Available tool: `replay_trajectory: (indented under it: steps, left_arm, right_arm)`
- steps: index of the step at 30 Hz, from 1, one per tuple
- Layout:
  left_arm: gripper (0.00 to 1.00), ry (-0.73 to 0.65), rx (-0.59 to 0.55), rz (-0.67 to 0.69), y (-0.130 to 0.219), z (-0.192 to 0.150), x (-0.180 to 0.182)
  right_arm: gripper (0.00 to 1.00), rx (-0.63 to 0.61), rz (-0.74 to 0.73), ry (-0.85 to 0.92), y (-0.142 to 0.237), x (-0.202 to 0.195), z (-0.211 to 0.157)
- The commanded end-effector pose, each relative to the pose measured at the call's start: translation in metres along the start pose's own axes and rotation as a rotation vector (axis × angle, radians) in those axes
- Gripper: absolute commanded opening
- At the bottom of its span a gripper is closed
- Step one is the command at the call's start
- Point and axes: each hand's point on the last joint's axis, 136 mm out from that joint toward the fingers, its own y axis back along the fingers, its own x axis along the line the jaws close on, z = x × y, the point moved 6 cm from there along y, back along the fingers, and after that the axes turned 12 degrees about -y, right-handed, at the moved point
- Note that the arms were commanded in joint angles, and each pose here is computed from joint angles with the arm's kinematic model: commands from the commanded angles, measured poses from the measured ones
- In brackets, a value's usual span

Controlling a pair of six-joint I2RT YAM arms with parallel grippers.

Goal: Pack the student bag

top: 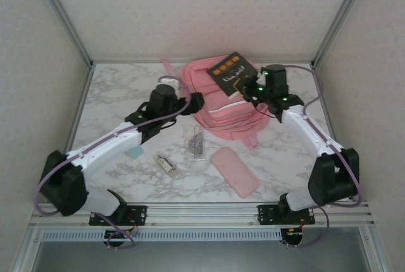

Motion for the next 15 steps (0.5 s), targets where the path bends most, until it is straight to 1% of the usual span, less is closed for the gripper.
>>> replay_trajectory:
  steps: [1, 5, 9, 12, 15]
  left_arm:
    - [0.88, -0.289, 0.158, -0.087, -0.021, -0.022, -0.038]
    - [0.85, -0.451, 0.276, -0.188, -0.054, -0.045, -0.078]
    - [0.84, -0.581, 0.377, -0.217, -0.082, -0.068, -0.104]
    - [0.83, -0.656, 0.448, -0.222, -0.102, -0.081, -0.117]
    - [0.84, -0.695, 0.513, -0.200, -0.120, -0.094, -0.117]
  right_arm:
    - [0.00, -0.094, -0.218, 0.060, 0.042, -0.049, 0.014]
    - [0.00, -0.269, -0.308, 0.014, 0.096, -0.081, 0.038]
    - [0.00, -0.426, -0.384, -0.012, 0.145, -0.105, 0.048]
    - [0.00, -0.497, -0.428, -0.010, 0.168, -0.115, 0.049]
    - [0.00, -0.517, -0.438, -0.002, 0.176, -0.119, 0.047]
